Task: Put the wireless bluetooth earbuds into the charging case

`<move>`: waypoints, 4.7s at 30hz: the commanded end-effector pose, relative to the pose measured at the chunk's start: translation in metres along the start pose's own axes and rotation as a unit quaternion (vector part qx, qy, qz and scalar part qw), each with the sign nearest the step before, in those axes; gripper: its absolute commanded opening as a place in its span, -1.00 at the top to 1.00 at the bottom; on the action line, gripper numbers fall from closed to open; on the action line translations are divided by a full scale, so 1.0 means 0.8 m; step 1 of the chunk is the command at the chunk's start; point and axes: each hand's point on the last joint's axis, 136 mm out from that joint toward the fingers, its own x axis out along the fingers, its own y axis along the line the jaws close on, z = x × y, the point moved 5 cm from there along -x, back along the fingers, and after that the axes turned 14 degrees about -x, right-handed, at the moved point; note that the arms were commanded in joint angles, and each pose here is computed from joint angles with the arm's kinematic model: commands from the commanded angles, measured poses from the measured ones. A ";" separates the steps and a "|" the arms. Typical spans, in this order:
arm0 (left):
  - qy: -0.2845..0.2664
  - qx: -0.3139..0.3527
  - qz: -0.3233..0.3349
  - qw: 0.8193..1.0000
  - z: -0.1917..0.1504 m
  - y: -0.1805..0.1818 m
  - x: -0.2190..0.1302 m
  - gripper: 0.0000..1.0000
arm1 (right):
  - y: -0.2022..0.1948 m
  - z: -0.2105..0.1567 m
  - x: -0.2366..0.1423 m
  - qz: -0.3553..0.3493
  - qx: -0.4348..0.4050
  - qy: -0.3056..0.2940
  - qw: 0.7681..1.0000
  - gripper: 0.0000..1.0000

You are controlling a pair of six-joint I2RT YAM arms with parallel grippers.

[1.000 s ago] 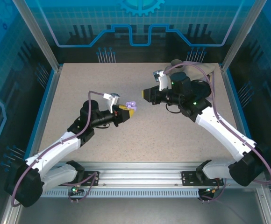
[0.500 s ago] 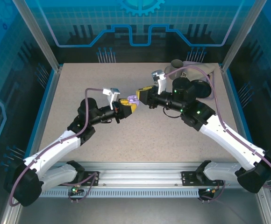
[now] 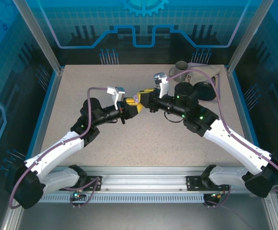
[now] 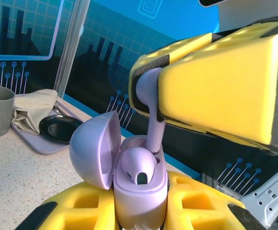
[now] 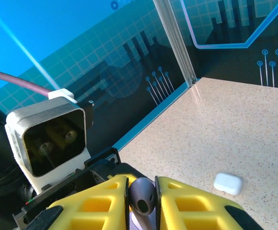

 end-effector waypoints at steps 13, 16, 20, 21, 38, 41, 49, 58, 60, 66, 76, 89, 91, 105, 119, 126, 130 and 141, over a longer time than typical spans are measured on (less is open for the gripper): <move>-0.039 0.012 -0.027 0.999 0.026 -0.024 -0.001 0.72 | 0.003 0.006 -0.010 -0.012 -0.012 -0.025 1.000 0.59; -0.043 0.012 -0.023 0.999 0.027 -0.023 -0.002 0.72 | 0.003 0.007 -0.013 -0.013 -0.013 -0.026 0.999 0.58; -0.047 0.011 -0.022 0.999 0.028 -0.023 -0.003 0.71 | 0.004 0.005 -0.013 -0.009 -0.011 -0.025 1.000 0.58; -0.048 0.011 -0.023 0.999 0.029 -0.024 -0.003 0.71 | 0.005 0.005 -0.013 -0.007 -0.010 -0.024 1.000 0.58; -0.058 0.011 -0.024 0.998 0.034 -0.028 -0.006 0.71 | 0.007 0.000 -0.010 -0.002 -0.007 -0.015 1.000 0.57; -0.059 0.011 -0.026 0.998 0.035 -0.029 -0.006 0.72 | 0.007 -0.001 -0.010 -0.001 -0.007 -0.013 1.000 0.56; -0.060 0.012 -0.031 0.998 0.036 -0.033 -0.007 0.71 | 0.008 -0.002 -0.010 -0.001 -0.010 -0.009 1.000 0.51; -0.055 0.013 -0.036 0.998 0.036 -0.035 -0.006 0.71 | 0.007 -0.002 -0.011 -0.003 -0.012 -0.006 1.000 0.38; -0.053 0.014 -0.037 0.998 0.035 -0.035 -0.006 0.71 | 0.008 -0.002 -0.011 -0.003 -0.013 -0.006 1.000 0.33; -0.046 0.014 -0.038 0.998 0.032 -0.035 -0.006 0.71 | 0.007 0.000 -0.013 -0.007 -0.017 -0.003 1.000 0.26; -0.022 0.016 -0.041 0.999 0.024 -0.035 -0.003 0.71 | 0.006 0.011 -0.024 -0.027 -0.037 -0.004 0.999 -0.13; 0.014 0.024 -0.045 0.999 0.010 -0.036 -0.005 0.71 | -0.030 0.009 -0.066 -0.108 -0.052 0.016 0.993 -0.32; 0.019 0.028 -0.051 0.998 0.010 -0.040 -0.006 0.71 | -0.042 0.001 -0.070 -0.118 -0.043 0.030 0.992 -0.32; 0.056 0.059 -0.108 0.991 0.008 -0.070 -0.005 0.71 | -0.087 -0.049 -0.061 -0.089 0.021 0.115 0.989 -0.24; 0.086 0.066 -0.133 0.985 -0.003 -0.080 0.008 0.71 | -0.078 -0.055 -0.044 -0.006 0.037 0.123 0.992 -0.17; 0.093 0.058 -0.125 0.986 -0.008 -0.071 0.014 0.71 | -0.066 -0.049 -0.042 0.025 0.035 0.115 0.992 -0.17; 0.097 0.051 -0.122 0.986 -0.011 -0.067 0.018 0.71 | -0.059 -0.045 -0.042 0.037 0.031 0.108 0.993 -0.16; 0.098 0.038 -0.091 0.990 -0.016 -0.051 0.024 0.70 | -0.047 -0.032 -0.052 0.049 0.011 0.089 0.995 -0.16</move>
